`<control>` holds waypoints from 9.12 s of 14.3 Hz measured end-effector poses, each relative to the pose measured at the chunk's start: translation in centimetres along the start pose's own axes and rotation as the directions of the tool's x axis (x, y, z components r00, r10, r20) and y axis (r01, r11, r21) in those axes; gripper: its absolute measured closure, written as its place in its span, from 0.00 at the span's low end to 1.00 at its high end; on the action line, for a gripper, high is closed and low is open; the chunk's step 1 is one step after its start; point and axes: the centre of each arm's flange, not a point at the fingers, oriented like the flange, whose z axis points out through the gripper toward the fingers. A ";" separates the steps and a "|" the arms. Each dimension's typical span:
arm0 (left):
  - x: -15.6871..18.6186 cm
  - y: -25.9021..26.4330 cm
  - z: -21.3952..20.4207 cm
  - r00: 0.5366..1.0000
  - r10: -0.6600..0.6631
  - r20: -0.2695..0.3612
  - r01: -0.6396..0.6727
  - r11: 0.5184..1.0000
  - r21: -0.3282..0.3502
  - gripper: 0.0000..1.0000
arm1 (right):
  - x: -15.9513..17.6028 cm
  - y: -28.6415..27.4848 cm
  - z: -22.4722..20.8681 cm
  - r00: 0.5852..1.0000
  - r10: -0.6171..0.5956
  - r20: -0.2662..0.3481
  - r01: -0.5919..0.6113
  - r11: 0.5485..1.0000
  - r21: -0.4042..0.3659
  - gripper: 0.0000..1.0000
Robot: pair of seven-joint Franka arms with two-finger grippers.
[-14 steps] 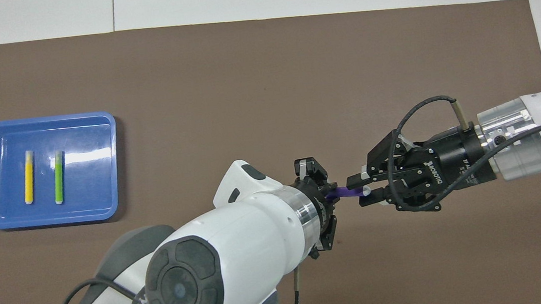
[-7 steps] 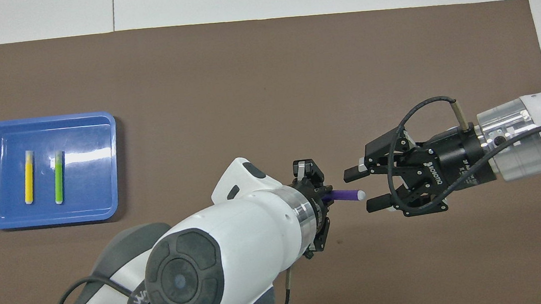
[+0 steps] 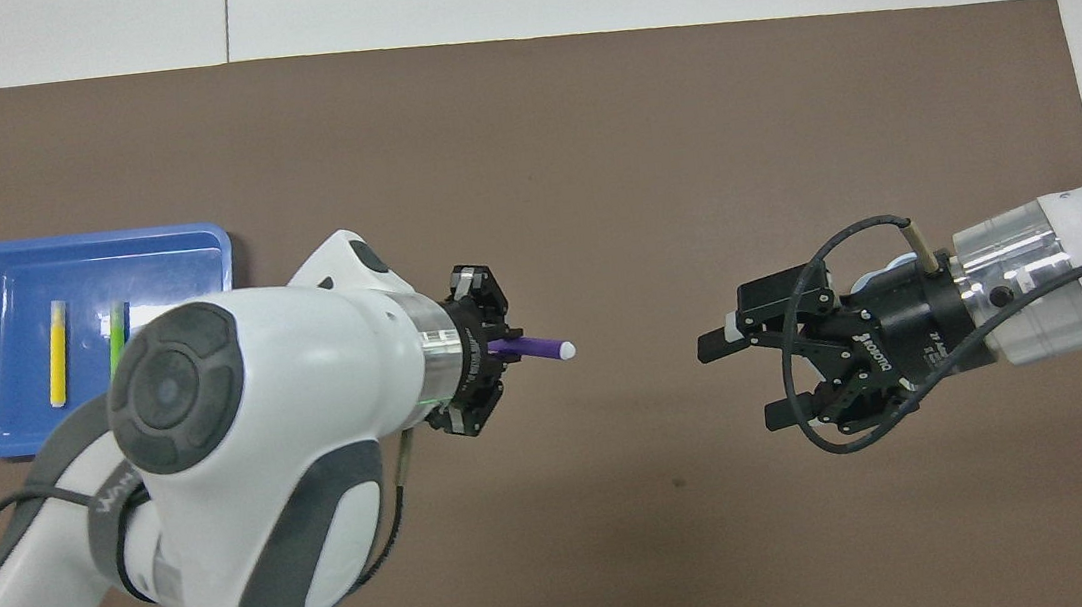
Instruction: Right arm passes pens to left for tray arrangement
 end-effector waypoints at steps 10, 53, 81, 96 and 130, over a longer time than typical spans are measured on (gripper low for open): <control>22.8 0.7 -4.9 0.881 0.473 -0.001 -0.470 0.876 0.113 0.82 | 2.8 3.1 -2.8 0.890 -0.434 -0.139 0.340 0.835 -0.432 0.00; 36.3 -0.6 -2.6 0.229 0.966 0.120 -0.892 0.159 0.423 0.00 | 6.1 2.8 -15.3 0.766 -0.577 -0.286 0.263 0.685 -0.679 0.00; 32.5 -0.1 -23.2 0.377 0.922 0.092 -0.872 0.320 0.370 0.00 | 5.4 0.8 -15.7 0.761 -0.610 -0.220 0.258 0.596 -0.760 0.00; 32.8 -0.4 -25.2 0.402 0.915 0.034 -0.871 0.371 0.322 0.00 | 5.4 0.8 -15.7 0.761 -0.610 -0.220 0.258 0.596 -0.761 0.00; 33.0 -0.6 -25.5 0.393 0.919 0.032 -0.867 0.359 0.345 0.00 | 5.4 0.9 -15.9 0.764 -0.603 -0.229 0.251 0.605 -0.755 0.00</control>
